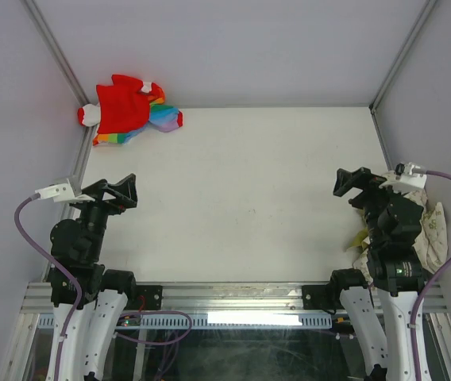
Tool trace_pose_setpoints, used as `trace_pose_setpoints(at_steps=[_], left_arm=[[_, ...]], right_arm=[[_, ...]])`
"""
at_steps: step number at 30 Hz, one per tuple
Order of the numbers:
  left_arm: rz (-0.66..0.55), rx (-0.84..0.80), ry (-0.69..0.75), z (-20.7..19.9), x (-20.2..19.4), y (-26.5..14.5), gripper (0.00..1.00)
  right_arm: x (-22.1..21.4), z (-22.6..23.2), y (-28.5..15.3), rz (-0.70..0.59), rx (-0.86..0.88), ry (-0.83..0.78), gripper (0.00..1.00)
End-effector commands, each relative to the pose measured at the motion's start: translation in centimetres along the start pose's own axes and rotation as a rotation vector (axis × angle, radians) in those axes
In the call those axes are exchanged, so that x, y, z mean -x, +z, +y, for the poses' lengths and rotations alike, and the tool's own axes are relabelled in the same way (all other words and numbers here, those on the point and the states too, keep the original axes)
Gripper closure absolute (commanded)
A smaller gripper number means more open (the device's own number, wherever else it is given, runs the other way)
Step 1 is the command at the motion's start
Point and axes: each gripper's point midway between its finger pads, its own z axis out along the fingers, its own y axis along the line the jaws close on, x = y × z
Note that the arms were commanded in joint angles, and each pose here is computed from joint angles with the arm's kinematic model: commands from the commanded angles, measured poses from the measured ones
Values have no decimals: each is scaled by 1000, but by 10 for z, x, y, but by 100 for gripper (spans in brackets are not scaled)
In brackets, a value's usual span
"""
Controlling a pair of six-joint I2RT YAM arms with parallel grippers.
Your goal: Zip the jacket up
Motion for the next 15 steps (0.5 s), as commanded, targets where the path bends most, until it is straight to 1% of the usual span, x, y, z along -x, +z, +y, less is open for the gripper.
trace_pose_setpoints(at_steps=[1,5,8,11,15], left_arm=[[-59,-21,-12,-8,21,-4,1],[-62,-24,-10,-8,22,-5,1],[-68,-24,-11,-9,23,-6,1],[-66,-26,-12,-9,23,-6,1],[-66,-44,-13,-12,22,-6,1]], right_arm=[[10,-2,1,-27,-18,-16,0],[12,-7,0,-34,-45,-11,0],[9,-16,2,-27,-102,-2,1],[6,-34,2,-12,-209,19,0],[-1,-66,1,17,-421,58,1]])
